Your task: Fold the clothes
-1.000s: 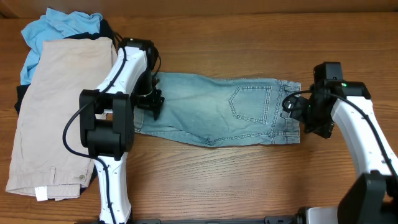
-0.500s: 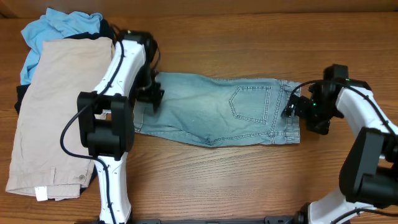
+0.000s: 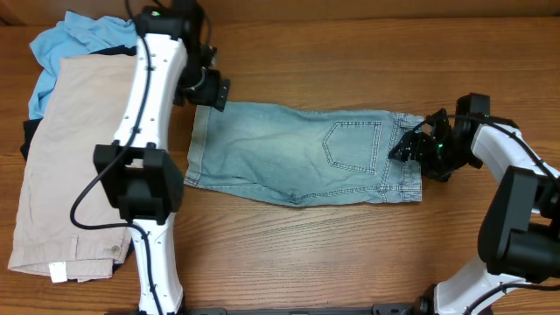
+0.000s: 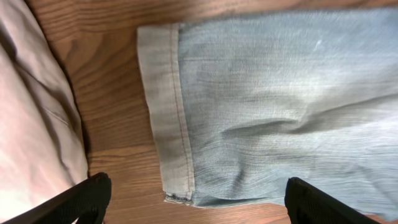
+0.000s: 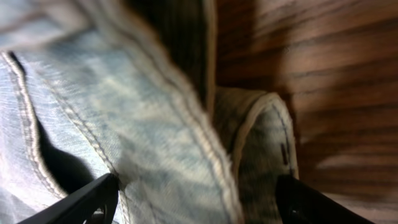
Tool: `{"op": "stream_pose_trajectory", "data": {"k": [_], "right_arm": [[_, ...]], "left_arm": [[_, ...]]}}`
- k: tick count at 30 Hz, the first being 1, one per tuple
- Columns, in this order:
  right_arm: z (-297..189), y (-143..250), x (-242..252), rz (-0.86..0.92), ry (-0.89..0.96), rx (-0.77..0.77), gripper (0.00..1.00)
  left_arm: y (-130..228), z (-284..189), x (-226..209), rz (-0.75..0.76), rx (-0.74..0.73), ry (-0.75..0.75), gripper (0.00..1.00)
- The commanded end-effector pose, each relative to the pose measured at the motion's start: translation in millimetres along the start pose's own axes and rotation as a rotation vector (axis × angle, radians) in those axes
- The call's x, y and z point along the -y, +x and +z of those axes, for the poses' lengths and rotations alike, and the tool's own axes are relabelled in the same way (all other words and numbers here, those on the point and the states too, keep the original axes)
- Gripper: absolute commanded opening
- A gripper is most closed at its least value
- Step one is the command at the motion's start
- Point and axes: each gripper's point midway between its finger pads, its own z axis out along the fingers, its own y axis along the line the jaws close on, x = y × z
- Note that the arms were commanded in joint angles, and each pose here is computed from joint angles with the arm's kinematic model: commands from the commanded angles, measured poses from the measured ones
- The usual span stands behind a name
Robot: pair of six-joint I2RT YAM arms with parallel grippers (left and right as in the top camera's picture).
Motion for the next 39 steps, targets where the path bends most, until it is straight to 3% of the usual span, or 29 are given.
{"op": "stream_pose_trajectory", "data": {"k": [1,6,8,10,11,17,21,28,39], "right_arm": [[11,9,5,0.054,-0.013,-0.016,0.85],[19,19,9,0.062,-0.018,-0.033,0.77],[23,22,5,0.060,-0.051,-0.033,0.64],[26,24,0,0.056,-0.094,-0.028,0.07],[27,24,-2,0.054,-0.108,-0.027,0.04],[19,19,6,0.093,-0.119,-0.015,0.04],[-12,6,27,0.153,-0.119,0.000,0.04],[-71,-18,61,0.237,-0.047,0.051,0.04],[-79,-26,72,0.249,0.003,0.081,0.04]], "left_arm": [[-9,-25,-5,-0.031,0.083,0.128,0.91],[8,-25,-2,-0.076,0.019,0.264,0.89],[18,-20,-1,-0.087,-0.030,0.273,0.82],[23,-15,0,-0.088,-0.055,0.277,0.70],[23,-14,0,-0.089,-0.057,0.277,0.64],[19,-16,8,-0.070,-0.035,0.326,0.29],[15,-19,19,-0.014,-0.012,0.382,0.04],[7,-16,44,0.091,0.023,0.415,0.04],[14,39,107,0.195,-0.023,0.534,0.04]]}}
